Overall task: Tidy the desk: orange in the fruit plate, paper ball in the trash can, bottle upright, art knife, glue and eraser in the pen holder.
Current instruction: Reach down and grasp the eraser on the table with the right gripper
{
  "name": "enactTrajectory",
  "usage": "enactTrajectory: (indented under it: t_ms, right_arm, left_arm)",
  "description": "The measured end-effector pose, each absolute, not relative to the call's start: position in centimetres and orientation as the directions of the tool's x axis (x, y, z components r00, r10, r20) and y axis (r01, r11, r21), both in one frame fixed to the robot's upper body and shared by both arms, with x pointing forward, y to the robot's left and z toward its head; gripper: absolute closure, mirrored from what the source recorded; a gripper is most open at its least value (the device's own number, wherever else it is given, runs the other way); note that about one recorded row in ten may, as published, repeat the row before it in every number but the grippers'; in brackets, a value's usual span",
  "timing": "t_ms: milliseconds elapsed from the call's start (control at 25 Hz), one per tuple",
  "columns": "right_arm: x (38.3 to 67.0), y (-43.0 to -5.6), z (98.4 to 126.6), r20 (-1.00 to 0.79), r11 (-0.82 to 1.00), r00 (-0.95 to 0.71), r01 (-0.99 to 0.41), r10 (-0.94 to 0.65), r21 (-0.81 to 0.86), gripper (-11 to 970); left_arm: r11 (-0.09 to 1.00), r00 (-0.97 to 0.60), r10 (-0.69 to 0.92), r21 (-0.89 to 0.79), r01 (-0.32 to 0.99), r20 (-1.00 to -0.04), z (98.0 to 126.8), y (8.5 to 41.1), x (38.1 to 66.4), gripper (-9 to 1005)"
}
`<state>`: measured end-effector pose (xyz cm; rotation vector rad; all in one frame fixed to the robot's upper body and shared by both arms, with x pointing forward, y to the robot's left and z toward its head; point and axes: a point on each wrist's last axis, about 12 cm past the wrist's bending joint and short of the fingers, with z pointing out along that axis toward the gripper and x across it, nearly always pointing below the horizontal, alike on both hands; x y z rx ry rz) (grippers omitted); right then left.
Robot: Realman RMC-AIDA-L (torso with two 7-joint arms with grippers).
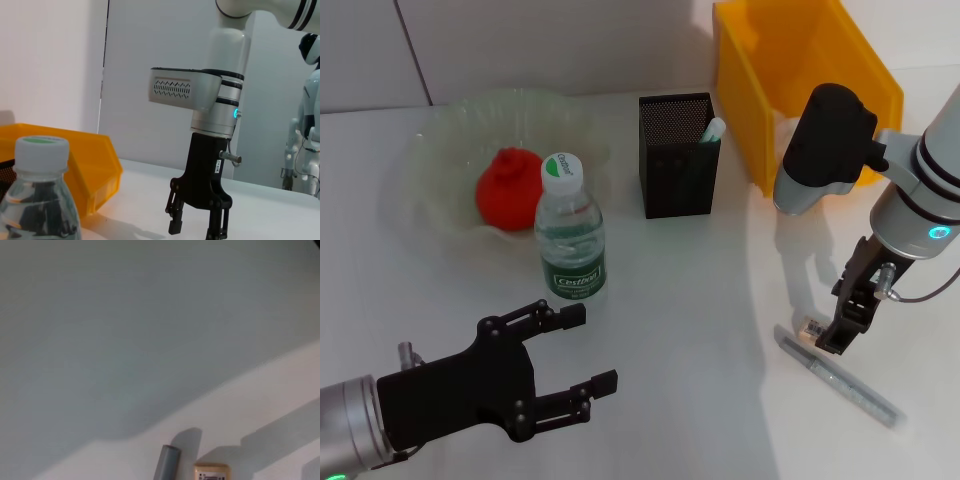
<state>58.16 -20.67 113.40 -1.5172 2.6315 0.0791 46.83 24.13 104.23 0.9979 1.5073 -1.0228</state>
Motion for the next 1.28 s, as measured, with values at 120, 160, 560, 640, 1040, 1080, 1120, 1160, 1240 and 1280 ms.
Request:
enactTrajectory:
  t_ms: [120, 160, 560, 640, 1040, 1080, 1120, 1160, 1240, 1280]
  right_arm:
    - [58.09, -20.61, 113.19, -0.110, 0.501, -0.497, -0.866, -0.861, -0.006, 207]
    - [58.07, -20.59, 113.11, -0.108, 0.501, -0.498, -0.865, -0.861, -0.005, 207]
    - [58.21, -20.22, 113.06, -0.125, 0.504, -0.502, -0.863, -0.856, 0.016, 273]
    - [58.25, -20.20, 112.96, -0.120, 0.506, -0.505, -0.862, -0.855, 0.028, 311]
    - [58.25, -20.20, 112.84, -0.113, 0.505, -0.505, -0.863, -0.856, 0.030, 516]
    - [58.28, -20.22, 112.84, -0.113, 0.506, -0.505, -0.862, -0.855, 0.029, 566]
    - [58.27, -20.21, 112.81, -0.112, 0.505, -0.504, -0.863, -0.856, 0.028, 616]
    - [58.27, -20.21, 112.81, -0.112, 0.505, -0.504, -0.863, -0.856, 0.028, 626]
    - [58.23, -20.22, 112.70, -0.108, 0.504, -0.504, -0.863, -0.857, 0.028, 645]
    - [58.22, -20.26, 112.63, -0.105, 0.502, -0.502, -0.864, -0.858, 0.030, 655]
  left_arm:
    - [0.297, -0.143, 0.087, -0.111, 0.948, -0.986, 104.21, 24.14, 46.82, 210]
    - [0.297, -0.143, 0.087, -0.111, 0.948, -0.986, 104.21, 24.14, 46.82, 210]
    - [0.297, -0.143, 0.087, -0.111, 0.948, -0.986, 104.22, 24.14, 46.82, 210]
    - [0.297, -0.143, 0.087, -0.111, 0.948, -0.986, 104.22, 24.14, 46.82, 210]
    - [0.294, -0.144, 0.085, -0.113, 0.949, -0.986, 104.26, 24.08, 46.86, 210]
    - [0.292, -0.144, 0.085, -0.113, 0.950, -0.986, 104.29, 24.04, 46.90, 210]
    - [0.292, -0.144, 0.085, -0.113, 0.950, -0.986, 104.29, 24.04, 46.90, 210]
    - [0.291, -0.145, 0.085, -0.114, 0.950, -0.986, 104.31, 24.03, 46.92, 210]
    - [0.291, -0.145, 0.085, -0.114, 0.950, -0.986, 104.31, 24.03, 46.92, 210]
    - [0.290, -0.146, 0.084, -0.116, 0.950, -0.986, 104.32, 24.02, 46.91, 210]
